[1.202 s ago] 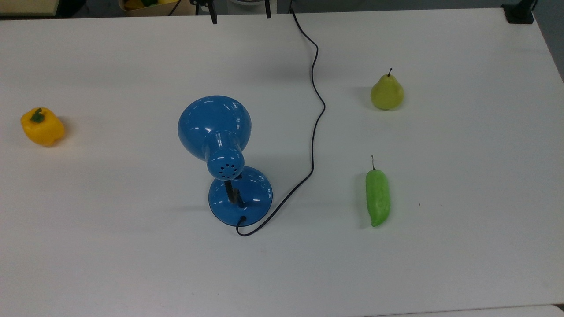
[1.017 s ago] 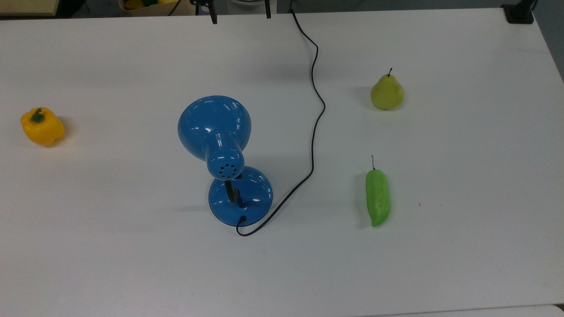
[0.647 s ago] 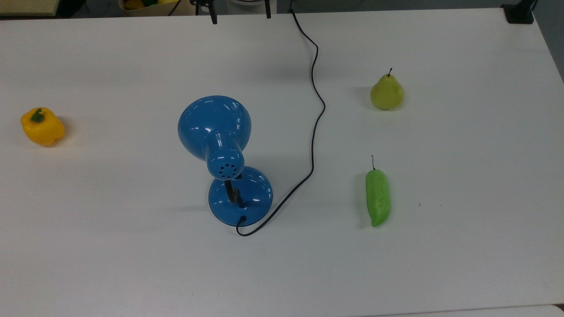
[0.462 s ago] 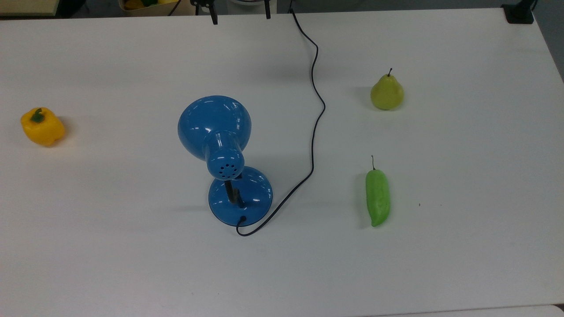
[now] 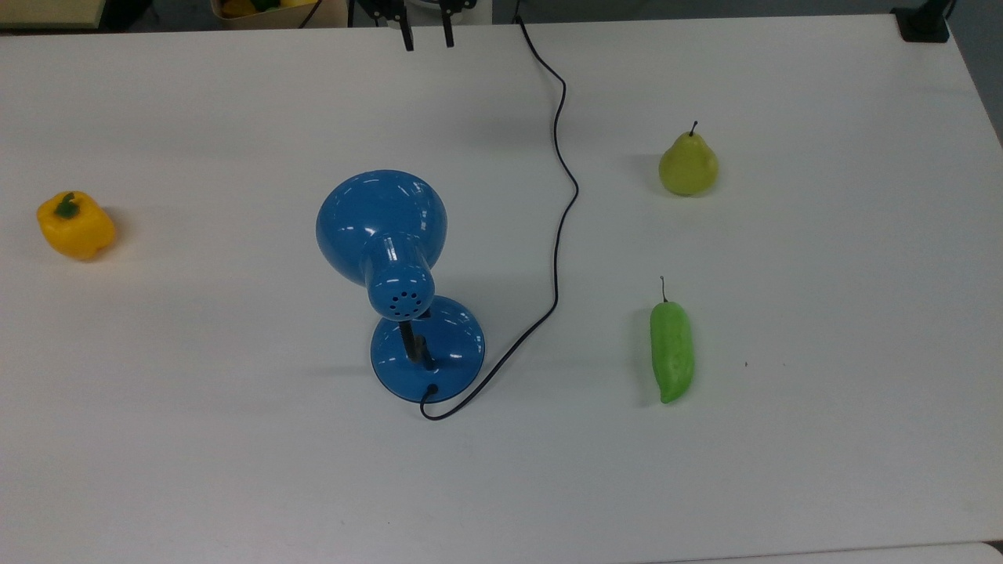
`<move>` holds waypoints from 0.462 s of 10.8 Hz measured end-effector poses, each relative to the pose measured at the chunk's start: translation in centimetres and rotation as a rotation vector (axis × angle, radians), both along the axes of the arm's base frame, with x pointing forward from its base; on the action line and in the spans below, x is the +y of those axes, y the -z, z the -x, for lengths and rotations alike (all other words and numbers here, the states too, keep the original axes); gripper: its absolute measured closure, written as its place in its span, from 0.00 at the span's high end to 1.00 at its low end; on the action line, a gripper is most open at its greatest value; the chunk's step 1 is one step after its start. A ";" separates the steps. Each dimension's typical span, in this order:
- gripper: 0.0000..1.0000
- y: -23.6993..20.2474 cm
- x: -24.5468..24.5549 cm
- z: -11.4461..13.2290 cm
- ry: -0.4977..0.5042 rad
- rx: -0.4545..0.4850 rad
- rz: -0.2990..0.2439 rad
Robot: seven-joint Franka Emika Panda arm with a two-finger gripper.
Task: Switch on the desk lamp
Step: 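Move the gripper down toward the switch on the blue lamp base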
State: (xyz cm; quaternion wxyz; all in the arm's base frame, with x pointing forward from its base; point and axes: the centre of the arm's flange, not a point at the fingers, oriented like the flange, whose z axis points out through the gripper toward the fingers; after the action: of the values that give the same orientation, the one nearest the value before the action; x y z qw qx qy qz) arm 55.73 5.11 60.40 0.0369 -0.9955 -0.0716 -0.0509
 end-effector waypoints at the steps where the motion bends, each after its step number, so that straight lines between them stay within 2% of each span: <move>1: 0.19 0.0 0.0 0.0 0.000 0.000 0.000; 2: 0.06 0.0 0.0 0.0 0.000 0.000 0.000; 5: 0.02 0.0 0.0 0.0 0.000 0.000 0.000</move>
State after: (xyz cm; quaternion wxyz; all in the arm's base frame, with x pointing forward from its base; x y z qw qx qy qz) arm 55.73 5.12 60.41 0.0372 -0.9954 -0.0715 -0.0509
